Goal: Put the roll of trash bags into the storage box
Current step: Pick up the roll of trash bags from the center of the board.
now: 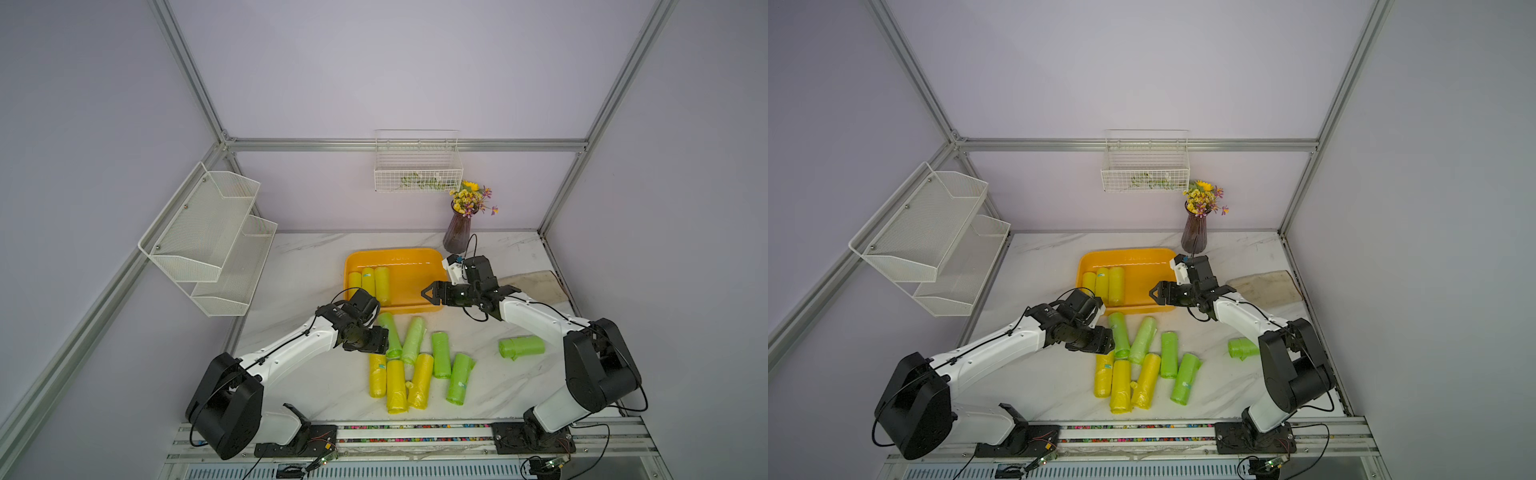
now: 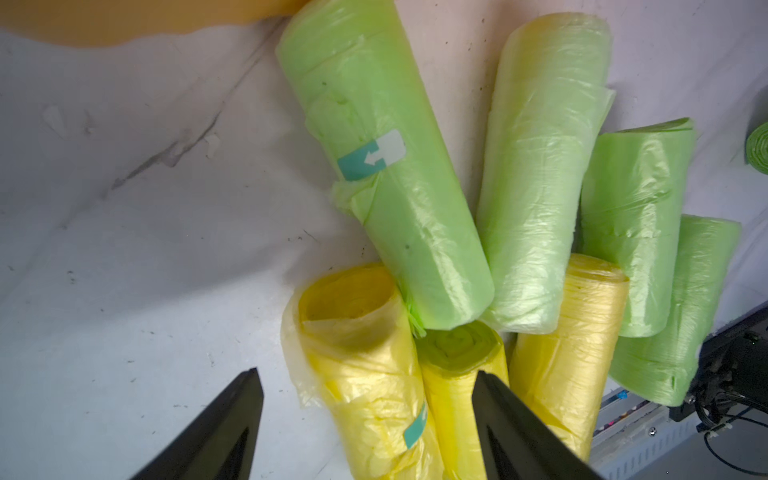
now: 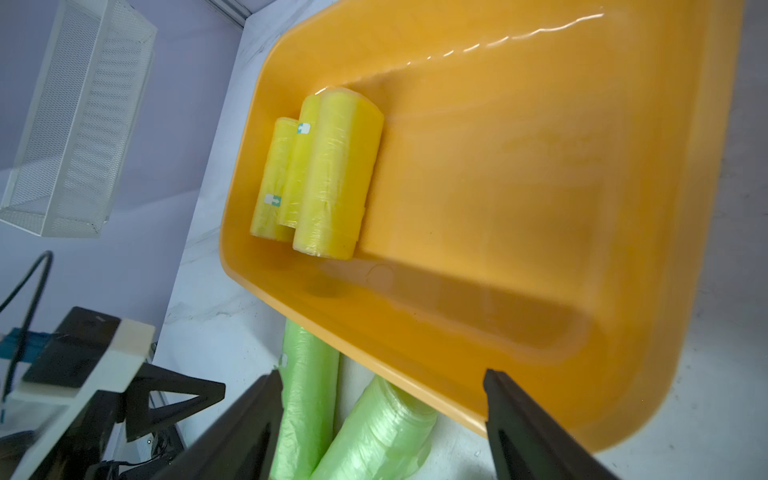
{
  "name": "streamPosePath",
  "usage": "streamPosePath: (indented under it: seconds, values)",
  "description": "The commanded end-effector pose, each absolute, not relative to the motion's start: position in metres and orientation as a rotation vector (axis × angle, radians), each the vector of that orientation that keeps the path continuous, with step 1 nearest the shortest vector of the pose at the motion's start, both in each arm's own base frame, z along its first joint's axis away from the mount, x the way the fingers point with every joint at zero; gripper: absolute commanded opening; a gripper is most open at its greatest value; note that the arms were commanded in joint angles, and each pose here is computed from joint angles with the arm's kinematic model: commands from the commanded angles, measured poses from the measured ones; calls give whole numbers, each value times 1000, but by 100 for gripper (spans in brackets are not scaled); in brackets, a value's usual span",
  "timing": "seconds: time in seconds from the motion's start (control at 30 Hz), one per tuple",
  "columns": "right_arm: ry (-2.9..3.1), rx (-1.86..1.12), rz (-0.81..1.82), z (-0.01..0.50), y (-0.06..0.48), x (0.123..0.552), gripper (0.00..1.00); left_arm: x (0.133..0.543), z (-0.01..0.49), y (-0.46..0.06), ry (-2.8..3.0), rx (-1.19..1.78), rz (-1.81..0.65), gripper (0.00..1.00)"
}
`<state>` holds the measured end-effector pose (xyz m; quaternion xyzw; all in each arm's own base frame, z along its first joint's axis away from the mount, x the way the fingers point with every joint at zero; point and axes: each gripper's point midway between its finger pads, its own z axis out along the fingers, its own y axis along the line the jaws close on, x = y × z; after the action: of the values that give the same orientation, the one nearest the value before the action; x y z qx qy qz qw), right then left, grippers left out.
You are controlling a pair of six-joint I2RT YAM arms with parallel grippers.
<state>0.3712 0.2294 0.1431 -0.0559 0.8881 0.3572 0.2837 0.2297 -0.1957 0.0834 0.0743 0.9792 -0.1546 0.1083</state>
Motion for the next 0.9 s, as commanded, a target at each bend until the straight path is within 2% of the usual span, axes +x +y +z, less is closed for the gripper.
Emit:
streamPosePath:
  seconds: [0.0,0.27,0.43,0.73,0.87]
  values:
    - [2290,-126,955,169,218,375,81,221,74,-197,2929,168,-449,77]
    - [2246,-61,868,189,190,380,82,209,41,-198,3037,146,-385,71]
    - [2248,-39,852,189,182,378,82,208,33,-194,3055,124,-341,57]
    - [2239,-14,858,187,176,375,82,224,47,-161,3009,86,-109,53]
    - [2241,2,877,182,176,372,82,242,52,-152,2978,40,-98,52]
